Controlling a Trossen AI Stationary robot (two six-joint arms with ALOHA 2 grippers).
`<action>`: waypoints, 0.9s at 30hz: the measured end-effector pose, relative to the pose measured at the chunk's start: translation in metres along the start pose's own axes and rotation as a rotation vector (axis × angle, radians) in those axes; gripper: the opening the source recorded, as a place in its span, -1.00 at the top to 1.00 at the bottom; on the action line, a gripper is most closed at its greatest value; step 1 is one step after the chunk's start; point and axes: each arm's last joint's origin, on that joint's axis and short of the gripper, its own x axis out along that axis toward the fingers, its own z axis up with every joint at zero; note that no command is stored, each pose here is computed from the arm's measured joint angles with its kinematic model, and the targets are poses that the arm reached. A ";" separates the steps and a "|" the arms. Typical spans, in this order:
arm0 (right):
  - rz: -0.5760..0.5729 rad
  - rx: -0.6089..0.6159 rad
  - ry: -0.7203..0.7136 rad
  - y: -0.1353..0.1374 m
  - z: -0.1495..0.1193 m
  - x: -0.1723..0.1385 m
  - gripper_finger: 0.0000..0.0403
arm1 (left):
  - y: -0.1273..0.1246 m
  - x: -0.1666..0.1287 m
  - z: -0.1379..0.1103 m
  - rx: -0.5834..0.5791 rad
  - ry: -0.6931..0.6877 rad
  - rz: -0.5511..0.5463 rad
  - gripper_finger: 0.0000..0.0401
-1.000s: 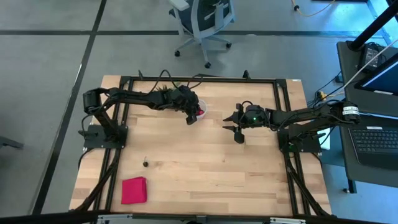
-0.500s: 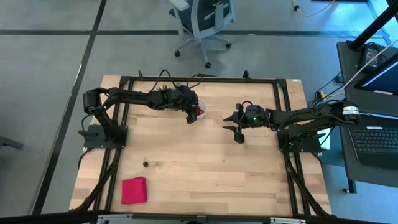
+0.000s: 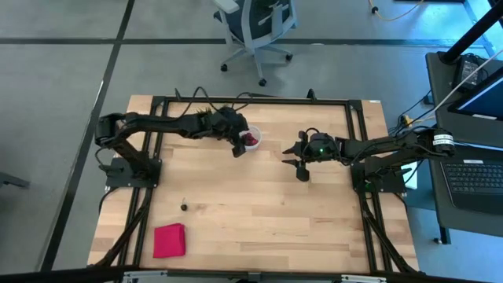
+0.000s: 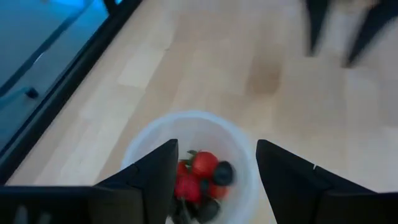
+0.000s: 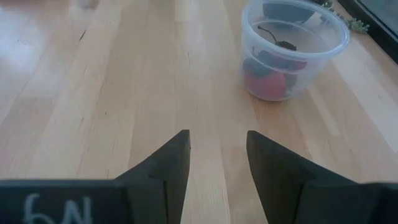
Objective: Pick and placing Produce into tupperware
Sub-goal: Put the black cherry into the transparent container
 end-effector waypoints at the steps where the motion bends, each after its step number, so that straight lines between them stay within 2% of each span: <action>1: 0.000 0.000 0.005 0.000 0.000 0.000 0.20 | -0.003 -0.007 0.002 0.015 0.002 -0.009 -0.05; 4: 0.001 0.001 0.011 0.000 -0.001 0.000 0.20 | -0.013 -0.031 0.003 0.030 0.029 -0.037 -0.05; 13: 0.002 0.001 0.022 0.000 -0.002 0.000 0.20 | -0.051 -0.100 -0.012 -0.035 0.194 -0.139 -0.04; 16: 0.001 0.002 0.021 0.000 -0.002 0.000 0.20 | -0.064 -0.113 -0.019 -0.102 0.248 -0.176 -0.04; 20: 0.001 0.003 0.020 0.000 -0.002 0.000 0.20 | -0.082 -0.121 -0.033 -0.197 0.393 -0.224 -0.04; 22: 0.001 0.004 0.020 0.000 -0.002 0.000 0.20 | -0.089 -0.124 -0.040 -0.269 0.467 -0.208 -0.04; 27: 0.002 0.004 0.020 0.000 -0.002 0.000 0.20 | -0.102 -0.133 -0.054 -0.533 0.611 -0.098 -0.04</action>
